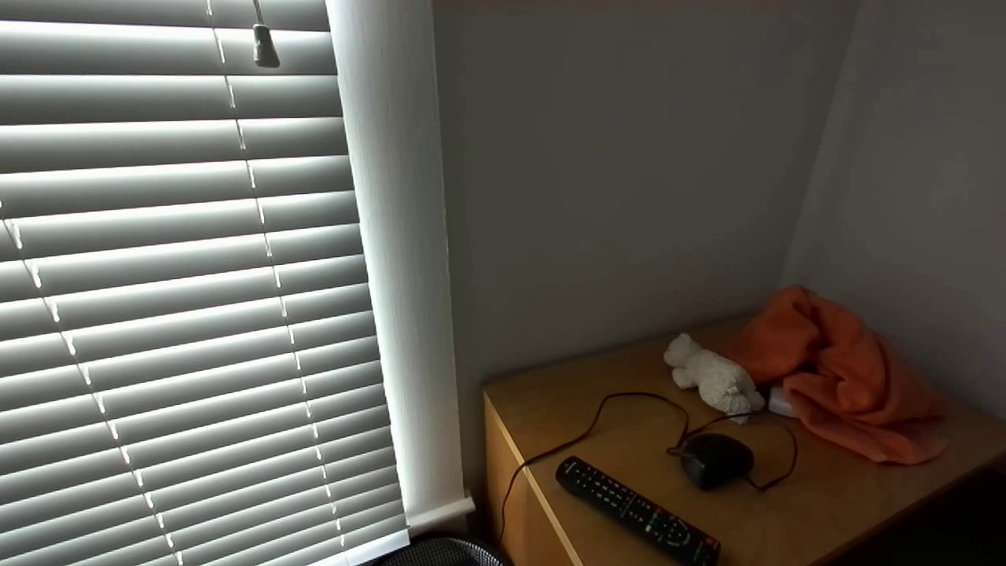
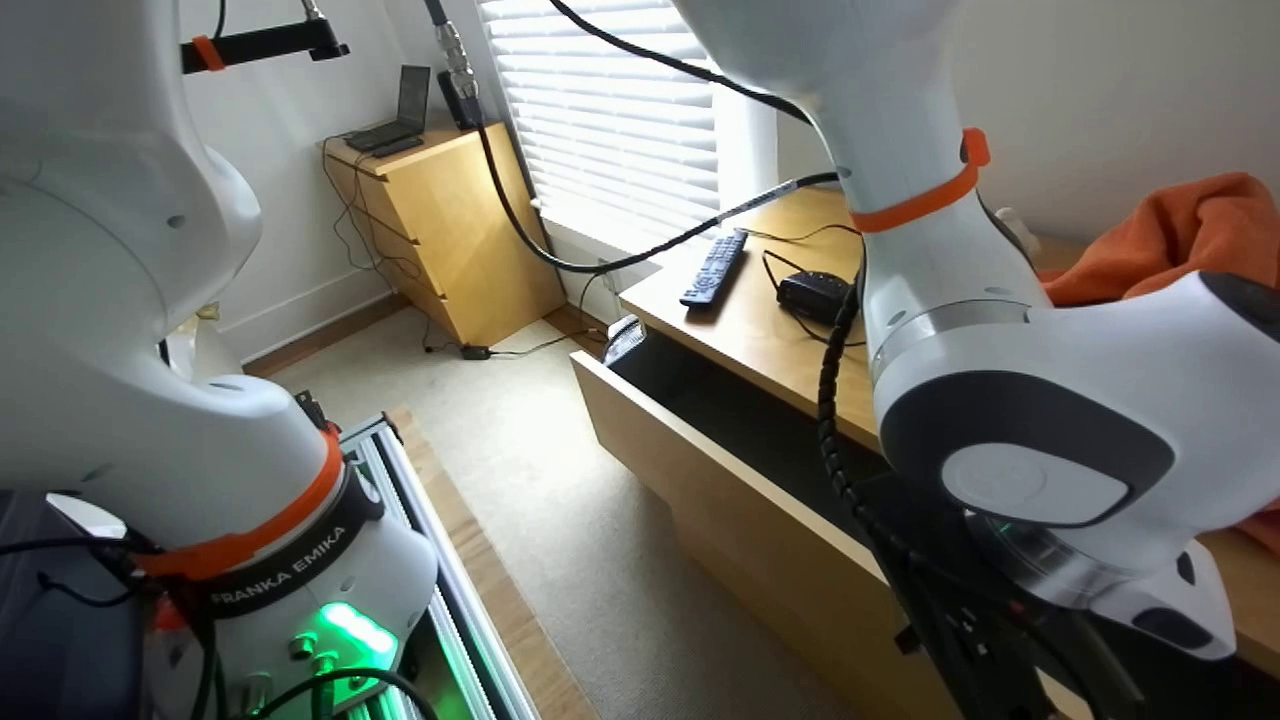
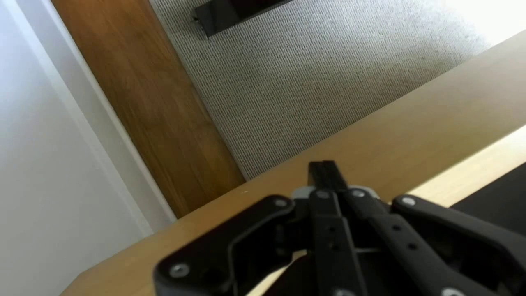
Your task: Close the top drawer
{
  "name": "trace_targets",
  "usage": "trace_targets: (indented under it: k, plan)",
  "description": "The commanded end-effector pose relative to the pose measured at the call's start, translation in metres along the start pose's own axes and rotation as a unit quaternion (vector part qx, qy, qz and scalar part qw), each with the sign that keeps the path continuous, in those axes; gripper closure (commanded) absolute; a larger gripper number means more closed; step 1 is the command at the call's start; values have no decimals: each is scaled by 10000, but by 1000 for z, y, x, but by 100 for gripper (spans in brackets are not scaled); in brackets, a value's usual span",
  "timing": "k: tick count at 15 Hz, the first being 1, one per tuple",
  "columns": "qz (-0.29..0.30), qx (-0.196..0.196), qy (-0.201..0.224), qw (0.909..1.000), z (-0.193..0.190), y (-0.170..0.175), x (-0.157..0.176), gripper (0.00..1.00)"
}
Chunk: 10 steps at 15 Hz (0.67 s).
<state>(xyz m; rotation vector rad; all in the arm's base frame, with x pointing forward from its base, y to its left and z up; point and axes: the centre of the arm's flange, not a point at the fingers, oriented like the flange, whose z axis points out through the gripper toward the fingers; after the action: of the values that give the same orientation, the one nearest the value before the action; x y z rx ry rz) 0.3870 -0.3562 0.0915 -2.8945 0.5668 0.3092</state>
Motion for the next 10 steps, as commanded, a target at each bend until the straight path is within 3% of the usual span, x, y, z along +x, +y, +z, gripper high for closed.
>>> trace_targets:
  k: [1,10]
  plan:
    - [-55,251,418,9988,9,-12,10,100]
    - [-93,826,1286,9882,19,-25,31,100]
